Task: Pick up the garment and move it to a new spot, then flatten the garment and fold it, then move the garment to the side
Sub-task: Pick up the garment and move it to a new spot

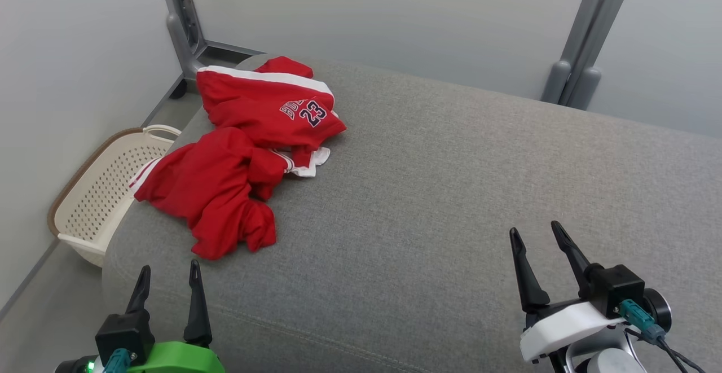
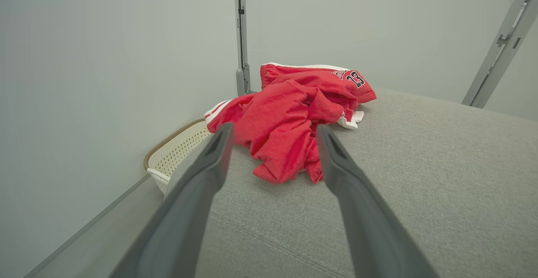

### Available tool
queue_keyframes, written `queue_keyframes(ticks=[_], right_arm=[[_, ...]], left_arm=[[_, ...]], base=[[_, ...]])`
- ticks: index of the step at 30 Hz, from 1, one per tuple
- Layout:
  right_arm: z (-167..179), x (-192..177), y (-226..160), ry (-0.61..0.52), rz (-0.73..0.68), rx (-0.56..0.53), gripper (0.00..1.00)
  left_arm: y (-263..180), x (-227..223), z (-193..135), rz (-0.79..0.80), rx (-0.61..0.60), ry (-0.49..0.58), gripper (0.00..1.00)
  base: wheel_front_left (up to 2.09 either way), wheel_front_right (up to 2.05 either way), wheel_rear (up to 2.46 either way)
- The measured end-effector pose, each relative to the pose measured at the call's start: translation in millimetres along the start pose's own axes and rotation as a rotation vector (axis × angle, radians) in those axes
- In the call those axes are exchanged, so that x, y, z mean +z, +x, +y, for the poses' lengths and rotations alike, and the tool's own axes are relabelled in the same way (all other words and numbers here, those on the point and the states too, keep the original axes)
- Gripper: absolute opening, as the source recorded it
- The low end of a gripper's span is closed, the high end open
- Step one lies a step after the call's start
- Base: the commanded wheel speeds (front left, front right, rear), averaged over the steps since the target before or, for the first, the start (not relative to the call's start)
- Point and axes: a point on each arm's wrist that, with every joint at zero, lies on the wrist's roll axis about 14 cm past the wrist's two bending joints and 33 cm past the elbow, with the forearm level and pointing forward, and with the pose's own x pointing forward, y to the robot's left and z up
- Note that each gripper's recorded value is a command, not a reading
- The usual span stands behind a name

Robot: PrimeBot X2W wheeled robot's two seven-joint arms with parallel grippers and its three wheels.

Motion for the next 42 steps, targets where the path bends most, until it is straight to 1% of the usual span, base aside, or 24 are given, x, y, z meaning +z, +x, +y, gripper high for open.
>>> queue_keyframes(ticks=[6, 9, 13, 17, 18, 20, 23, 30, 31, 32, 34, 42], right_arm=[[-4, -4, -1, 0.001, 0.012, -0.011, 1.00], [-10, -5, -4, 0.000, 0.013, -0.029, 1.00], [-17, -7, -7, 0.000, 0.019, -0.051, 1.00], [-26, -11, -10, -0.002, 0.029, -0.076, 1.00], [-28, -12, -11, -0.004, 0.032, -0.081, 1.00], [-32, -13, -8, -0.013, 0.032, -0.086, 1.00], [-38, -15, -1, -0.022, 0.030, -0.093, 1.00], [-55, -24, 15, -0.024, 0.034, -0.114, 1.00], [-55, -24, 15, -0.024, 0.034, -0.114, 1.00], [-60, -29, 18, -0.020, 0.042, -0.123, 1.00], [-63, -32, 19, -0.019, 0.046, -0.128, 1.00], [-85, -56, 23, -0.004, 0.089, -0.170, 1.00]], left_arm=[[3, -8, 2, 0.049, 0.000, 0.008, 1.00], [12, -7, 3, 0.071, -0.014, 0.023, 1.00], [31, 1, 2, 0.080, -0.038, 0.046, 1.00], [57, 11, 8, 0.100, -0.060, 0.075, 1.00], [64, 12, 8, 0.108, -0.064, 0.067, 1.00], [79, 14, 9, 0.127, -0.068, 0.017, 1.00], [103, 14, 11, 0.162, -0.084, 0.018, 1.00], [149, -7, 7, 0.276, -0.090, 0.023, 1.00], [149, -7, 7, 0.276, -0.090, 0.023, 1.00], [159, -17, 2, 0.314, -0.095, 0.023, 1.00], [164, -23, 0, 0.333, -0.100, 0.021, 1.00], [188, -71, -21, 0.495, -0.154, 0.051, 1.00]], base=[[0.00, 0.00, 0.00], [0.00, 0.00, 0.00], [0.00, 0.00, 0.00], [0.00, 0.00, 0.00], [0.00, 0.00, 0.00], [0.00, 0.00, 0.00], [0.00, 0.00, 0.00], [0.00, 0.00, 0.00], [0.00, 0.00, 0.00], [0.00, 0.00, 0.00], [0.00, 0.00, 0.00], [0.00, 0.00, 0.00]])
